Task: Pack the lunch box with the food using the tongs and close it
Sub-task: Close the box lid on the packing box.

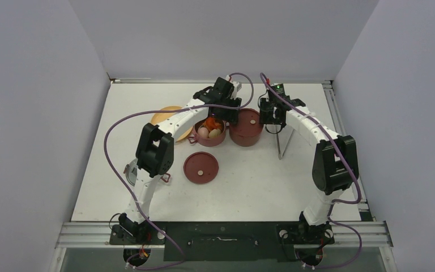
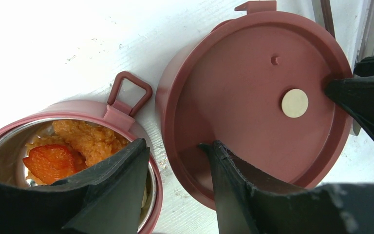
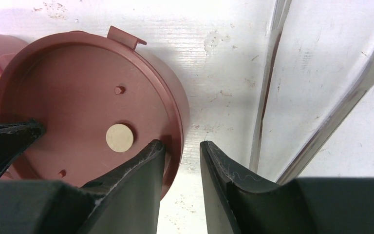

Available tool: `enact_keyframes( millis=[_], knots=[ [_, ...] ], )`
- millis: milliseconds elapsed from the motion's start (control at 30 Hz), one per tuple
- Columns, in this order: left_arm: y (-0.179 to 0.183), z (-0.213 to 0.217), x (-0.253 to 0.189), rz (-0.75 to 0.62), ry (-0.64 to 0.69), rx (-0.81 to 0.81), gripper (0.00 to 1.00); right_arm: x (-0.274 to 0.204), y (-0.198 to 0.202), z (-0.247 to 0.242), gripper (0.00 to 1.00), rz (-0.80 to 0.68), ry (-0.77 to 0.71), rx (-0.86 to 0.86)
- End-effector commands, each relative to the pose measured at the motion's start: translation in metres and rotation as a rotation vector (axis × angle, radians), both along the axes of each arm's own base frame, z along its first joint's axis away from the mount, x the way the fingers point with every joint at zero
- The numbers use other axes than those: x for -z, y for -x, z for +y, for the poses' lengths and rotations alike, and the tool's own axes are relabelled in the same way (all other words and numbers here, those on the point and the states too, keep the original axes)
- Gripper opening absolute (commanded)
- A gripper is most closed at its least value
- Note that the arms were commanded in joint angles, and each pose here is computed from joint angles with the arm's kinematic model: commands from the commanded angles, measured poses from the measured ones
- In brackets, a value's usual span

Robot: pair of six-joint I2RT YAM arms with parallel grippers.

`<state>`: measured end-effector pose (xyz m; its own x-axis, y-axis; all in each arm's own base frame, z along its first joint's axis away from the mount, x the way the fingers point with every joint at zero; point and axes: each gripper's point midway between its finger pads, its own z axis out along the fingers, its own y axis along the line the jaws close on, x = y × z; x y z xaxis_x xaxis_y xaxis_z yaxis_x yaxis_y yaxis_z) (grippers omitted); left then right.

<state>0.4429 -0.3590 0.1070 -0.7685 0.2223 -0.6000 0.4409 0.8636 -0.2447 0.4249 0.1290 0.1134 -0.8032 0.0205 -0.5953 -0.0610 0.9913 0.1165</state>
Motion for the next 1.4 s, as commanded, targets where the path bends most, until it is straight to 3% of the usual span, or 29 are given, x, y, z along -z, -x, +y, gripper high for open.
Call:
enact_keyframes(
  millis=[0, 467, 933, 1133, 1267, 1367],
  knots=[
    [-0.006, 0.0, 0.005, -0.006, -0.011, -0.002, 0.48, 0.006, 0.001, -0.005, 0.34, 0.009, 0.02, 0.041],
    [0.004, -0.001, 0.02, 0.022, -0.044, 0.013, 0.46, 0.049, 0.033, 0.002, 0.31, 0.136, -0.042, 0.052],
    [0.014, -0.008, 0.023, 0.049, -0.03, 0.02, 0.44, 0.032, 0.035, 0.011, 0.31, 0.1, -0.048, 0.037],
    [0.006, -0.012, -0.017, -0.008, 0.012, 0.01, 0.48, 0.003, 0.025, 0.008, 0.33, 0.04, -0.038, 0.049],
    [0.001, -0.014, -0.063, -0.076, 0.057, 0.003, 0.53, -0.03, 0.016, 0.005, 0.41, -0.031, -0.031, 0.062],
    [-0.003, -0.012, -0.101, -0.137, 0.079, -0.012, 0.66, -0.056, 0.01, -0.001, 0.47, -0.094, -0.016, 0.078]
  ],
)
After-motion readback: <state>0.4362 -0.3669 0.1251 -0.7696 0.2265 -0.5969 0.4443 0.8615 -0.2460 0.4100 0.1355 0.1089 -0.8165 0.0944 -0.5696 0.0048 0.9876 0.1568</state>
